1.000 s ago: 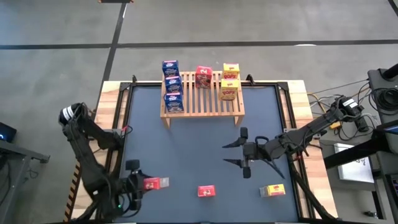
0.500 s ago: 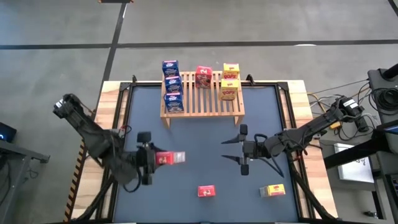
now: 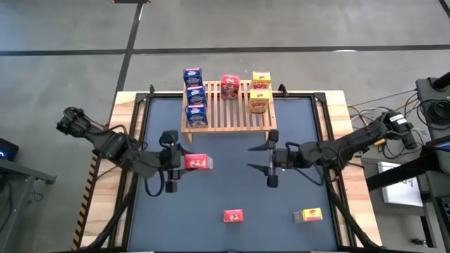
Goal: Stack cereal on shelf
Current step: Put the left red cereal box on the shelf aligned with the other red cereal box
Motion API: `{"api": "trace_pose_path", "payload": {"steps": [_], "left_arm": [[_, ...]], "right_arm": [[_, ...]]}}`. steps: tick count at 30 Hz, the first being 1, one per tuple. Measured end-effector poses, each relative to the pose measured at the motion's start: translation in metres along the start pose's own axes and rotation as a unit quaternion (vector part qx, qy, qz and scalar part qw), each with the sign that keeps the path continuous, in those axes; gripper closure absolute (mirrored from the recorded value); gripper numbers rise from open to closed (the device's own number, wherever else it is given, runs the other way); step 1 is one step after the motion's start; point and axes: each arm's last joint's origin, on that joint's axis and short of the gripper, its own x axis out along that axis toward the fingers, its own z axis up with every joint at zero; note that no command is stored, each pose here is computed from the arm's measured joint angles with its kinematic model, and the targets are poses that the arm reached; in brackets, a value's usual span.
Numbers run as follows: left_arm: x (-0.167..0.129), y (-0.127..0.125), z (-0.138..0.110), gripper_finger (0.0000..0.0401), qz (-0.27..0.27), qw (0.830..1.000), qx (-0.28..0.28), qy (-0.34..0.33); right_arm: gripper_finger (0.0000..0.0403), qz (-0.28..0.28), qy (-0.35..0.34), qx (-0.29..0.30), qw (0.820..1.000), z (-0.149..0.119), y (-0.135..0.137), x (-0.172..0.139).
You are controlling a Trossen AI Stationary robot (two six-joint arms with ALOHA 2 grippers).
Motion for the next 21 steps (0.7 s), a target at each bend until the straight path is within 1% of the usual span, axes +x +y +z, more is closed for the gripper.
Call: {"api": "trace_pose_path", "payload": {"steps": [3,7,14,17,21], "left_arm": [[0.002,0.003,0.007,0.0230,0.004,1.000,0.009,-0.003],[0.007,0.004,0.012,0.0230,0.011,1.000,0.019,-0.002],[0.016,0.011,0.017,0.0230,0.030,0.999,0.019,0.004],[0.017,0.012,0.018,0.0230,0.030,0.999,0.016,0.002],[0.018,0.011,0.018,0.0230,0.025,1.000,0.010,-0.001]], "right_arm": [[0.0170,0.024,-0.027,0.011,0.999,0.004,-0.006,0.003],[0.0127,0.034,-0.044,0.017,0.998,0.015,-0.012,0.011],[0.0053,0.037,-0.046,-0.017,0.998,0.028,-0.005,0.045],[0.0039,0.041,-0.024,-0.028,0.998,0.028,0.000,0.063],[0.0037,0.040,-0.004,-0.053,0.998,0.026,0.006,0.088]]}}
